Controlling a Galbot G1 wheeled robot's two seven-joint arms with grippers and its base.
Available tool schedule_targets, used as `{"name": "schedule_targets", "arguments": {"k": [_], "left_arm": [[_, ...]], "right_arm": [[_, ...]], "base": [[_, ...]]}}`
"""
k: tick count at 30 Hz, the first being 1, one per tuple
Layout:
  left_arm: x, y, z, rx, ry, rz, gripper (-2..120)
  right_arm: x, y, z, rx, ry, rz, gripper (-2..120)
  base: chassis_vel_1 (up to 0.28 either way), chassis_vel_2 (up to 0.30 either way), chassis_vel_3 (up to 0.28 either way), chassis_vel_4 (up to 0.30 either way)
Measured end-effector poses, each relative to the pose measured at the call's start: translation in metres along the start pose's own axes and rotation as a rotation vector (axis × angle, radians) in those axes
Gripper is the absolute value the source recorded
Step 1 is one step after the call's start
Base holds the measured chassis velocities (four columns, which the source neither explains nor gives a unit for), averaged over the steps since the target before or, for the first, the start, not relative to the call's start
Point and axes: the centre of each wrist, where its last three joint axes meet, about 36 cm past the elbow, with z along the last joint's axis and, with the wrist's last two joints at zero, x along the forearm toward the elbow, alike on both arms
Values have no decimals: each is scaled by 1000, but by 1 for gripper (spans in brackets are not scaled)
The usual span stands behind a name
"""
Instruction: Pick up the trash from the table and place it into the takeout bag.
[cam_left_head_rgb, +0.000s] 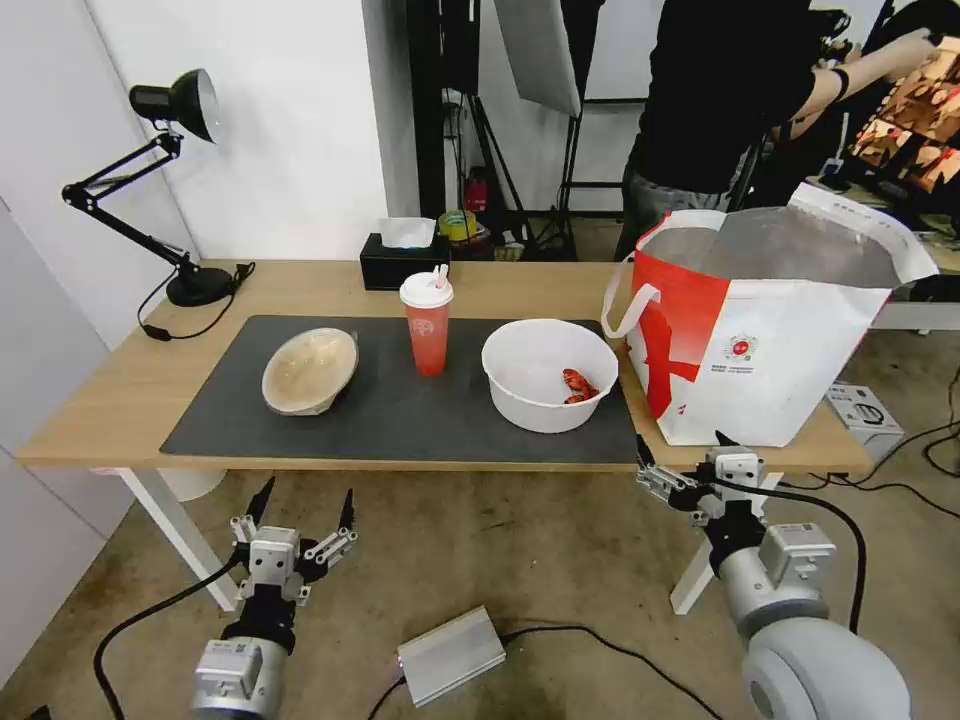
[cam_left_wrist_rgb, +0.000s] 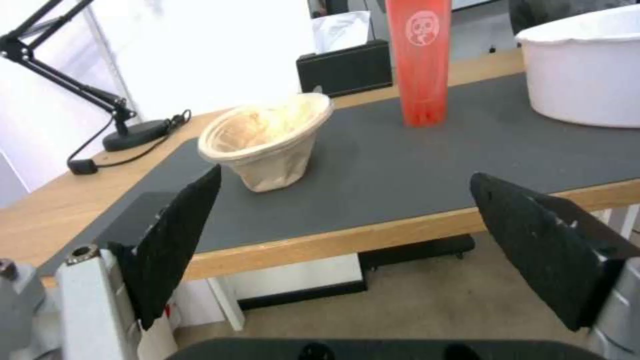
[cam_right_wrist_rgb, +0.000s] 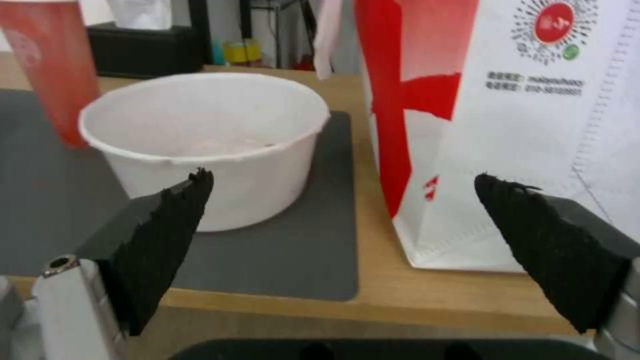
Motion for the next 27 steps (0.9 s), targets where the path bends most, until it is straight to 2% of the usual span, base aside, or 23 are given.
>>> {"name": "schedule_targets", "arguments": {"k": [10,13,16,17,20,21,27], "left_arm": [[-2,3,-1,2,-6,-22,100],[-3,4,-1,5,-8,-36,100],[-3,4,-1,6,-9,-38,100],[-3,4,-1,10,-9,-45,100],[-3,4,-1,12,-9,-48,100],[-3,4,-1,14,-7,-53,100],[-3,4,-1,17,-4,-60,100]], "right_arm": [[-5,-2,-9,-16,-77,-110,100],[-13,-5,-18,-28,-111,-194,100],[-13,-5,-19,-30,-114,-203,100],[-19,-4,-26,-37,-134,-266,100],[-23,-4,-29,-29,-144,-298,100],[-31,-7,-34,20,-158,-348,100],[-48,-22,-44,145,-174,-440,100]], "base": [[0,0,0,0],[0,0,0,0],[0,0,0,0],[0,0,0,0],[0,0,0,0],[0,0,0,0],[0,0,0,0]]}}
